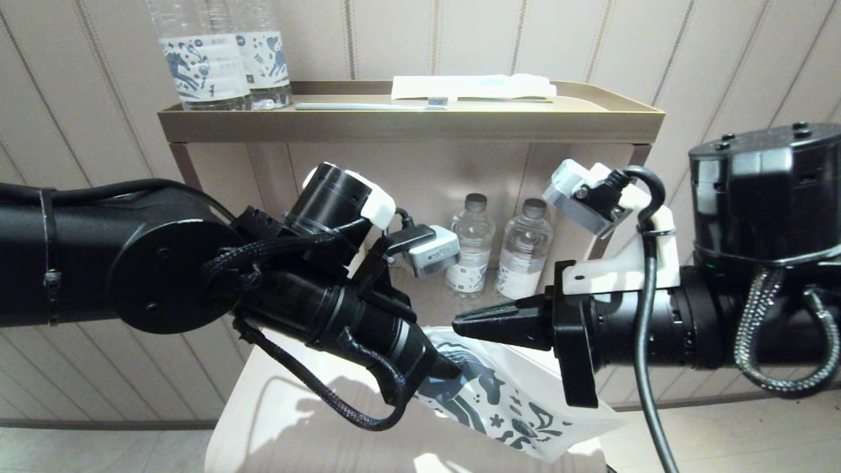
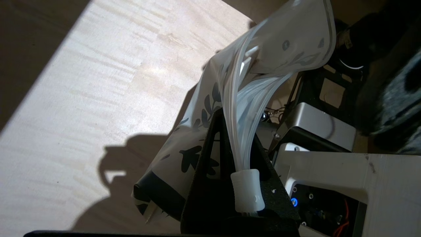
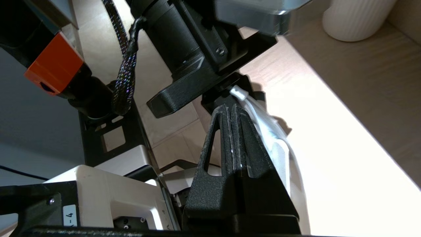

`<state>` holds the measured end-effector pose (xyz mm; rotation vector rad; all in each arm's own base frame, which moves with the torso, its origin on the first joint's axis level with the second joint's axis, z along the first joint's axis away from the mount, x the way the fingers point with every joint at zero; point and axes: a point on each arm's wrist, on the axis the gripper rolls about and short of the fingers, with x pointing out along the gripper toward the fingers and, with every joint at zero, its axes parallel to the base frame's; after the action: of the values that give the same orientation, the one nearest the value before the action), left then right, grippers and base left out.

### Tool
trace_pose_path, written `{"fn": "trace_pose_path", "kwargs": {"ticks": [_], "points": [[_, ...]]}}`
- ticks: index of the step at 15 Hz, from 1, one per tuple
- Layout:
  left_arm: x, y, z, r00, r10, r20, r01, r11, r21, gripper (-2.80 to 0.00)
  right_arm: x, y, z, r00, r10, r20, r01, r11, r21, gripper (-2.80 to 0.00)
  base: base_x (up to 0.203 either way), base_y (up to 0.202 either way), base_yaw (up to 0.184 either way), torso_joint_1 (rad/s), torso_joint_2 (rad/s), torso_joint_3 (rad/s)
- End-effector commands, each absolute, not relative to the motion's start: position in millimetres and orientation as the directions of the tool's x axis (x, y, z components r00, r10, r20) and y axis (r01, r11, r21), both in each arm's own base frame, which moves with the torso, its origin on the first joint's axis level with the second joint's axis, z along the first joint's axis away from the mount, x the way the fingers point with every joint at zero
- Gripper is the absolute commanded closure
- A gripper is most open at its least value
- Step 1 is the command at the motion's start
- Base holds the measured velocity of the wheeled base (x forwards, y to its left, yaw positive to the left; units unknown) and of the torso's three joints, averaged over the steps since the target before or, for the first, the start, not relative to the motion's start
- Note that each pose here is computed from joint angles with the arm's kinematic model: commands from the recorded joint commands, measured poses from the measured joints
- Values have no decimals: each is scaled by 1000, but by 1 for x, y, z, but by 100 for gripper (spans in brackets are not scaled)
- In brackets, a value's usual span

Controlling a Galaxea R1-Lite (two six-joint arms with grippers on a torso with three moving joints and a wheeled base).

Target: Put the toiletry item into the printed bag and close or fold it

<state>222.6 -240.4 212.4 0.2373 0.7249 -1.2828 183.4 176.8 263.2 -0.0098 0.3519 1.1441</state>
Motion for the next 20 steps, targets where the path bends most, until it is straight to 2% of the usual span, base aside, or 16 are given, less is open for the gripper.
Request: {"fn": "trace_pose_path", "kwargs": {"ticks": [1,4,5,20], "points": [[221,-239,214,100,-787,-609,929,293,-227,0,182,176,263,361,890,-278,-894,415,168,0,0,0,0,0,0,0],[220,-238,217,90,-793,-603,930,283,-234,0,183,176,259,358,887,-290,-899,411,147,0,0,0,0,0,0,0],[219,-238,217,86,-794,-602,931,279,-236,0,183,177,256,356,886,-298,-902,409,138,-280,0,0,0,0,0,0],[219,-238,217,80,-790,-608,930,278,-239,0,197,189,246,351,878,-326,-908,404,109,-280,0,0,0,0,0,0]]}}
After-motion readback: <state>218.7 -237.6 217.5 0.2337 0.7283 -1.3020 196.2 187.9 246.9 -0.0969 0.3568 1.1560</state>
